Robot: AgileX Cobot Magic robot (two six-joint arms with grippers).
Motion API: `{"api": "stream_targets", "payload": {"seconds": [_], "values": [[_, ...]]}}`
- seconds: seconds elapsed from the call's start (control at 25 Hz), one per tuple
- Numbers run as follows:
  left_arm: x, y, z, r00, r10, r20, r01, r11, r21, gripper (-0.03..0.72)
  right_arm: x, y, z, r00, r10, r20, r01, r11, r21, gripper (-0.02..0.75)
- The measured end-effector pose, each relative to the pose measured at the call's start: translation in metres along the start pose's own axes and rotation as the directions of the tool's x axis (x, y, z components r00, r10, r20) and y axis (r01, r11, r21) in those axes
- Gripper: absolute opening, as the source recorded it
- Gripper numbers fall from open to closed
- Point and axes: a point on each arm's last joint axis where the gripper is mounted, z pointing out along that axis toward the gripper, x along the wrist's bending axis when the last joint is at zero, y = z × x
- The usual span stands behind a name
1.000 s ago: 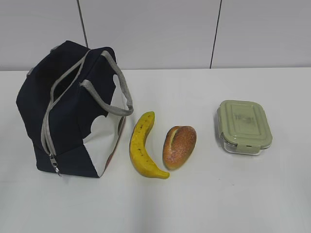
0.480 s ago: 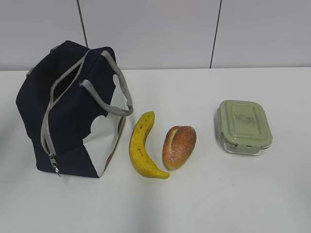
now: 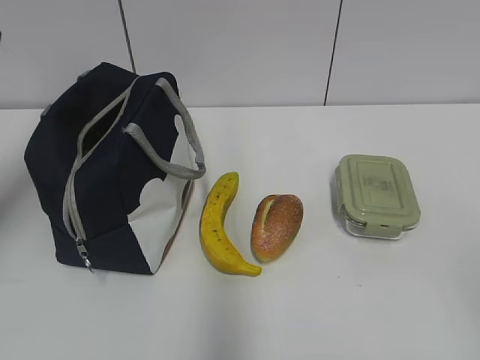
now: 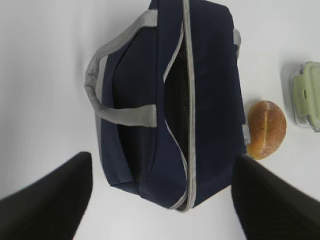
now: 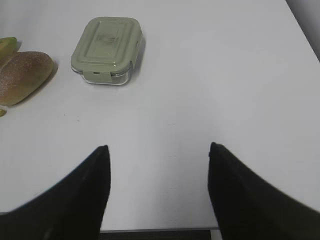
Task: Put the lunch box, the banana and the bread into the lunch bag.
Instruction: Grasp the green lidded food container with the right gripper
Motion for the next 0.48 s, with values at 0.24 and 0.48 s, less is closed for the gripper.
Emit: {"api": "stream_targets", "payload": {"seconds": [0.24, 0.48], "values": [[-0.002, 0.034, 0.047, 0.997, 0.048, 0.054, -0.054, 0.993, 0.108, 0.517, 0.000, 0.000, 0.000, 1.000, 0.000, 0.000, 0.000, 1.000, 0.000, 0.458], [-0.001, 0.057, 0.093, 0.993, 0.117, 0.029, -0.120, 0.967, 0.225, 0.475, 0.000, 0.000, 0.000, 1.000, 0.000, 0.000, 0.000, 1.000, 0.000, 0.458]]}}
